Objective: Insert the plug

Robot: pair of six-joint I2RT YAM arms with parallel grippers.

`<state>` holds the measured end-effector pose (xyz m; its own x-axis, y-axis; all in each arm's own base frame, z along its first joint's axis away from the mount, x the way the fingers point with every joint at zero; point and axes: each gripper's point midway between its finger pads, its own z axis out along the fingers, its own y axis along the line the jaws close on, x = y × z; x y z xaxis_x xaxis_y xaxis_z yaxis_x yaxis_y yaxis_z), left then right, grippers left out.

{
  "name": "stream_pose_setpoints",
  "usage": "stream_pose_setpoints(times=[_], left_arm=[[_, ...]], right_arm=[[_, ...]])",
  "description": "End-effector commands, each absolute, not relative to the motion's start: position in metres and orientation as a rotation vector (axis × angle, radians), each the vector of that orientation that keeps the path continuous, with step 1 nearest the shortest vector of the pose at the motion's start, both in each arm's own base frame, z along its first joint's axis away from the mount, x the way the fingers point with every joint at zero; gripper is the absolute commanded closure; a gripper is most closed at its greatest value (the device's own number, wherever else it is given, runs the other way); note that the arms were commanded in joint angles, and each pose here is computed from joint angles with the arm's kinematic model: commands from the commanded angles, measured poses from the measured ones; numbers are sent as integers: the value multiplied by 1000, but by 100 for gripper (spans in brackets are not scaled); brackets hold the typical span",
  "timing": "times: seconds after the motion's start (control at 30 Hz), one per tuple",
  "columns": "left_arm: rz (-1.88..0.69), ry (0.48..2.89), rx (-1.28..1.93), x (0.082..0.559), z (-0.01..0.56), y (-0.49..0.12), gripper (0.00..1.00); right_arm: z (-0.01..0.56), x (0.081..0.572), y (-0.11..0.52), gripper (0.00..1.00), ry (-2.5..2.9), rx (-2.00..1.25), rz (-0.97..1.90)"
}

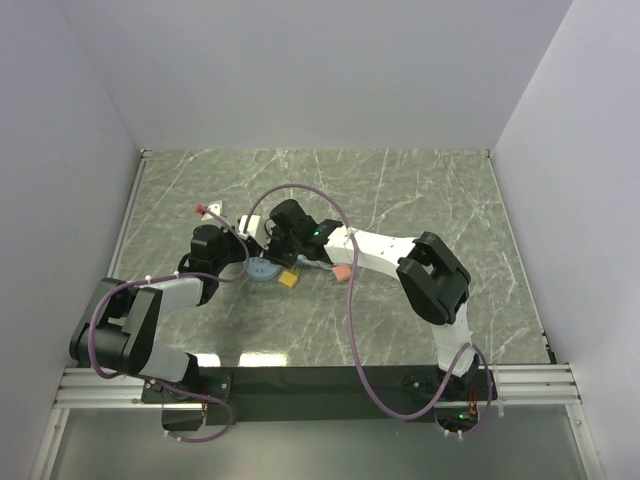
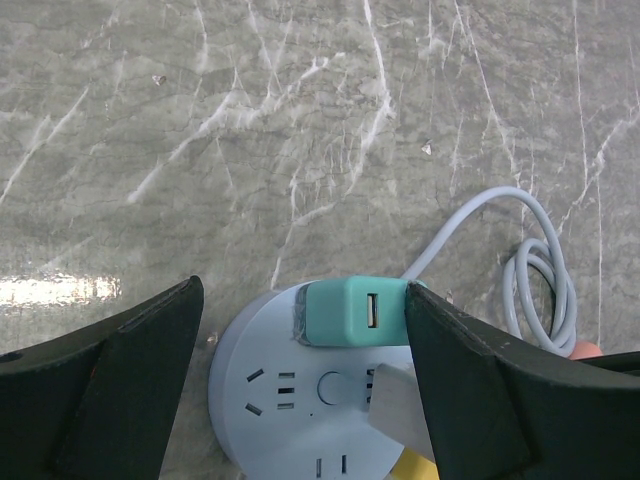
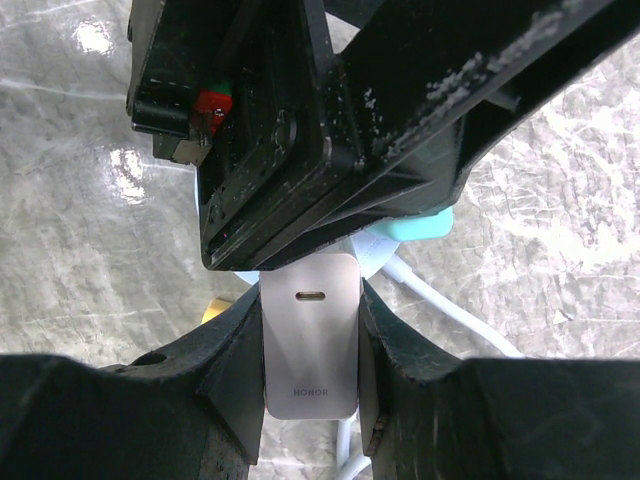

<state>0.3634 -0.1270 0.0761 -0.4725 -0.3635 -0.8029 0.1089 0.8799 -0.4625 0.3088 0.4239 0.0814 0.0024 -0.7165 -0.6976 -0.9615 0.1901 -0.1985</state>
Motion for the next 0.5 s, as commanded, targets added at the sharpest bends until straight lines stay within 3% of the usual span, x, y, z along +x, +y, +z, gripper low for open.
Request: stream_pose_setpoints(times=[0.0, 0.47], left_arm=[[-586, 1970, -131, 367, 87, -136, 12], [-579, 1962, -147, 366, 89, -134, 12]], right_arm=[[101, 309, 443, 100, 1653, -1630, 436], [78, 312, 449, 100, 1710, -1710, 434]])
